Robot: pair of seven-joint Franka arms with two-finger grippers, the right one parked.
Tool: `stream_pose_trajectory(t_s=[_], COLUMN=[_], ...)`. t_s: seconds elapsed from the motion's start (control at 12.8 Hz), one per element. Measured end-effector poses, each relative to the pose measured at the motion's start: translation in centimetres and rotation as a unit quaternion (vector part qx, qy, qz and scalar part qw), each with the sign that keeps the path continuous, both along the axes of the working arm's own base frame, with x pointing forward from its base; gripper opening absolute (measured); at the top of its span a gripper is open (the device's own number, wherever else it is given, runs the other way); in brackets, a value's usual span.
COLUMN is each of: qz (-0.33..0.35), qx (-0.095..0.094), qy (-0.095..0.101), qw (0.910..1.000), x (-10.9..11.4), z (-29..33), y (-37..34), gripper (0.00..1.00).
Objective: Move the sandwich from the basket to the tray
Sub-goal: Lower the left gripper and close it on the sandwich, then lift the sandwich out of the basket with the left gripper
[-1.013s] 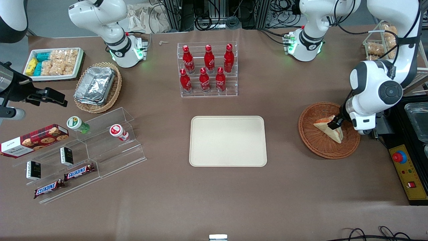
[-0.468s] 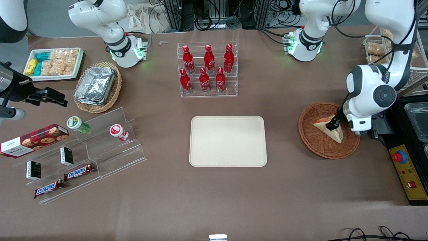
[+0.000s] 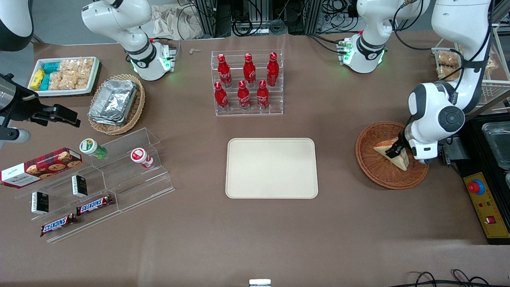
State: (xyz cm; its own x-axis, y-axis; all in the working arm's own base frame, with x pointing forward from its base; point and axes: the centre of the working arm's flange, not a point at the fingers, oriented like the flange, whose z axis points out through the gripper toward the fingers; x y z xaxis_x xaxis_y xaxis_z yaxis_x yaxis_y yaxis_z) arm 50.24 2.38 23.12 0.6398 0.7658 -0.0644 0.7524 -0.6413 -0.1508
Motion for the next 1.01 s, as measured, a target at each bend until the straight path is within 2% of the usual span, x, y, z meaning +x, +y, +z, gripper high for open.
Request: stream_pose_trajectory(t_s=[0.16, 0.47, 0.55, 0.78, 1.01], qz=[0.0, -0.001, -0.001, -0.002, -0.012], qx=[0.0, 0.0, 0.0, -0.001, -0.004], qy=[0.0, -0.004, -0.008, -0.034, -0.031], qw=[1.0, 1.0, 1.0, 0.9994, 0.9994], x=[0.0, 0.2, 0.4, 1.1, 0.9], z=[-0.3, -0.1, 0.1, 3.1, 9.8], y=[0.0, 0.0, 0.0, -0.2, -0.7], gripper=[0.93, 0.46, 0.41, 0.36, 0.31])
